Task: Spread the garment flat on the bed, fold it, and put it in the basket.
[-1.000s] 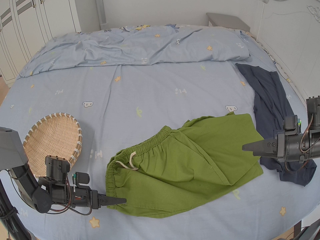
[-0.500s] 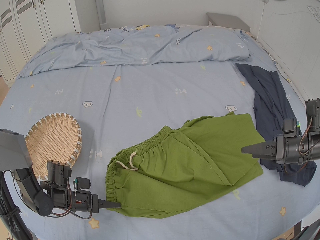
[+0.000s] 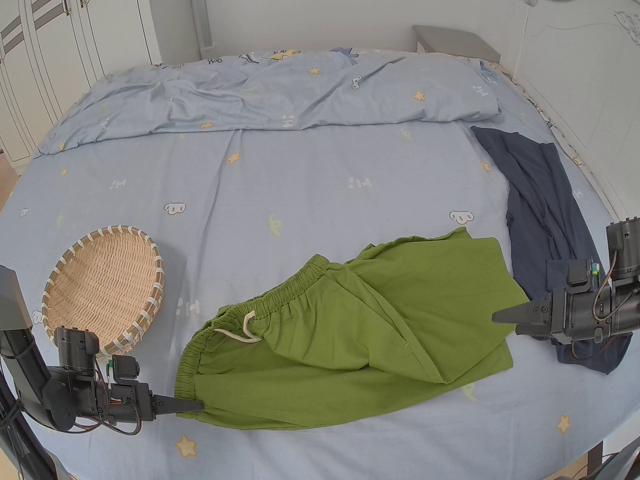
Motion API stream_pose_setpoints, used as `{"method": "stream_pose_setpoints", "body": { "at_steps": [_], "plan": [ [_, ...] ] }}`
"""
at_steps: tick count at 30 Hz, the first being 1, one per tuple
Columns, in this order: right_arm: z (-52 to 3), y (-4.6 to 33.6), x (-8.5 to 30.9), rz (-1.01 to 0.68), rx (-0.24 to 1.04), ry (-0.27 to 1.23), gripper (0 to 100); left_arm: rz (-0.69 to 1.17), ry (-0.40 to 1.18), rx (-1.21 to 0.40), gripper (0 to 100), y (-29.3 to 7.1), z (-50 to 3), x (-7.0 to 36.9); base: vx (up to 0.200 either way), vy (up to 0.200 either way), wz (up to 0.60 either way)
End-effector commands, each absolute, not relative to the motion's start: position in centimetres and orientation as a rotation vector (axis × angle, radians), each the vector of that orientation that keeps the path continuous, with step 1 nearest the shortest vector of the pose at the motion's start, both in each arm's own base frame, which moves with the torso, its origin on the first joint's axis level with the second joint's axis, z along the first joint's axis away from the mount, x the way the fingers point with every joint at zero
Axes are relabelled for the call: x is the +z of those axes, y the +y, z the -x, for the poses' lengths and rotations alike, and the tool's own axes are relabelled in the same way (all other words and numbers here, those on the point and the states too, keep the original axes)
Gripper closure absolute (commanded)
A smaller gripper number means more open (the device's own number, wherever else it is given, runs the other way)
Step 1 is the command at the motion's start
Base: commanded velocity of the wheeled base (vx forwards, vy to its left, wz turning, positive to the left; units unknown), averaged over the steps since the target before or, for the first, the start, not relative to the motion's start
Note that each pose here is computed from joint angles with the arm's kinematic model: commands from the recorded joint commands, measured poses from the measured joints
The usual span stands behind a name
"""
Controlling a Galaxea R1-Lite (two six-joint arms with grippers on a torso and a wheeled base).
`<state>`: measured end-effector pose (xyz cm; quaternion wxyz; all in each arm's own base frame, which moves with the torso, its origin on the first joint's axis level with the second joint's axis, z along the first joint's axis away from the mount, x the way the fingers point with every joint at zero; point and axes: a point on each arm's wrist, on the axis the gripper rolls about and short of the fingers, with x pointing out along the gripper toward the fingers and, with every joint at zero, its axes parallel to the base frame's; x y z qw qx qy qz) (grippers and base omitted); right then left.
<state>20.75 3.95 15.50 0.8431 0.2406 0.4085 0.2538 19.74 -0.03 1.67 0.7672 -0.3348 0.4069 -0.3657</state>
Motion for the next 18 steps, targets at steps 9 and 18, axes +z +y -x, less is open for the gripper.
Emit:
{"method": "stream_pose_setpoints", "body": {
  "at_steps": [9,18],
  "plan": [
    [-21.8,0.8,9.5,-0.509,0.511,1.031,0,0.73,0.857,-0.771,100,0.7,-19.0,2.0,0.0,0.0,0.0],
    [-23.3,0.1,6.4,-0.556,0.522,1.13,0,0.726,0.855,-0.772,100,0.7,-19.2,1.9,0.0,0.0,0.0]
  ]
}}
